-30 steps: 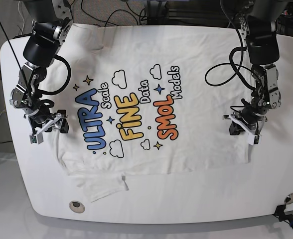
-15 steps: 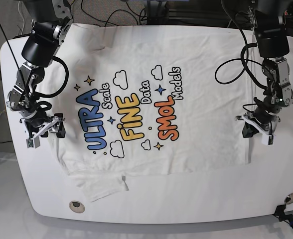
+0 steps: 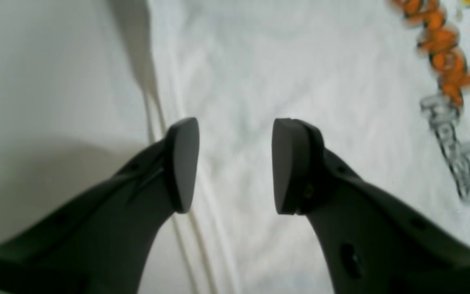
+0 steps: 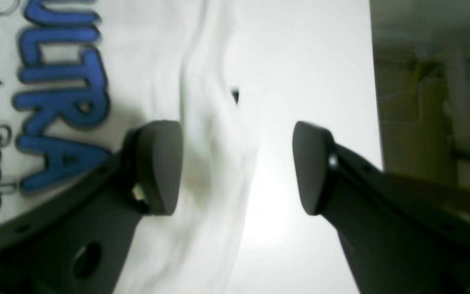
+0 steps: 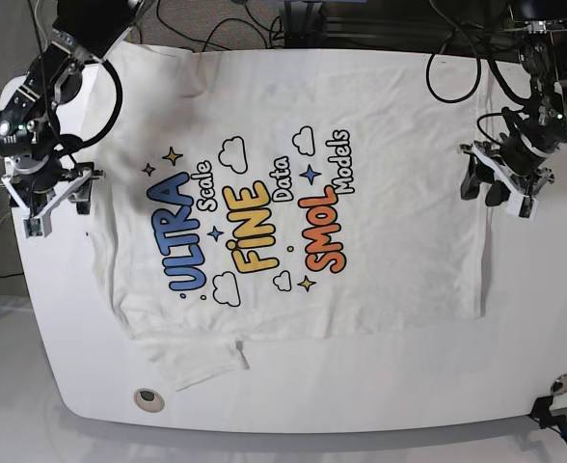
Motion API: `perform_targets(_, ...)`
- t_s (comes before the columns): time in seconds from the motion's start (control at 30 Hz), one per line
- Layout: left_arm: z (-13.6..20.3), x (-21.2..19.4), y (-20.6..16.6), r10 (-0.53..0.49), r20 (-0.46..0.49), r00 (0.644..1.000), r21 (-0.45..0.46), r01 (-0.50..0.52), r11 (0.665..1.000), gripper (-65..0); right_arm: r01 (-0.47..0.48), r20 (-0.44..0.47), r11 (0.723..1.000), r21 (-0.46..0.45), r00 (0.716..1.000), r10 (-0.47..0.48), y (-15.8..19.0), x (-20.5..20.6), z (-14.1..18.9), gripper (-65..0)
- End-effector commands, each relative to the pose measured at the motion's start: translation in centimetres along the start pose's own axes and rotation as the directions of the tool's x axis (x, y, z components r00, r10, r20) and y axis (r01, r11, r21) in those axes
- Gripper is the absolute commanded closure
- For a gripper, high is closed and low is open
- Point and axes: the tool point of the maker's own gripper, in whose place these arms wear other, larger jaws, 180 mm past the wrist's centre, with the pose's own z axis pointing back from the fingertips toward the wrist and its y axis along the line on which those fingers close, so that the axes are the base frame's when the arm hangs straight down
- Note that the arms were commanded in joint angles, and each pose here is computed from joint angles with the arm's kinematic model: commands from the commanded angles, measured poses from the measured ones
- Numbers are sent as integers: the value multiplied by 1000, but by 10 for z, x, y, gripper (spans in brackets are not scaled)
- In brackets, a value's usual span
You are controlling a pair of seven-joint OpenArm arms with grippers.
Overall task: Fold the T-shirt properly
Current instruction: 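Release the sides and raise both grippers back toward the collar, then grasp the shoulder edges at the collar with both grippers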
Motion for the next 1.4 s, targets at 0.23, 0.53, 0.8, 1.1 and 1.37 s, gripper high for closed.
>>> perform_targets(0.23,38,-41,-40,-45,-74,996,-74,39,996,-265,94,-170,994,-58,980,-103,4,-107,43,-406)
perform_targets(0.53,75,-85,-22,22,-174,985,-6,-23,1000,-265,70,-281,993,-97,955,-95,-6,-156,74,-406)
perform_targets(0.8,92,-99,-20,68,-201,977,6,-68,998,-265,86,-308,996,-29,947,-91,8,-175,85,-406)
perform_targets(1.1,101,-113,-24,73,-238,969,5,-74,997,-265,130,-292,991,23,949,-118,20,-177,88,-406)
perform_targets(1.37,102,-114,-23,69,-243,967,6,-70,998,-265,190,-342,981,46,925,-163,24,-200,77,-406)
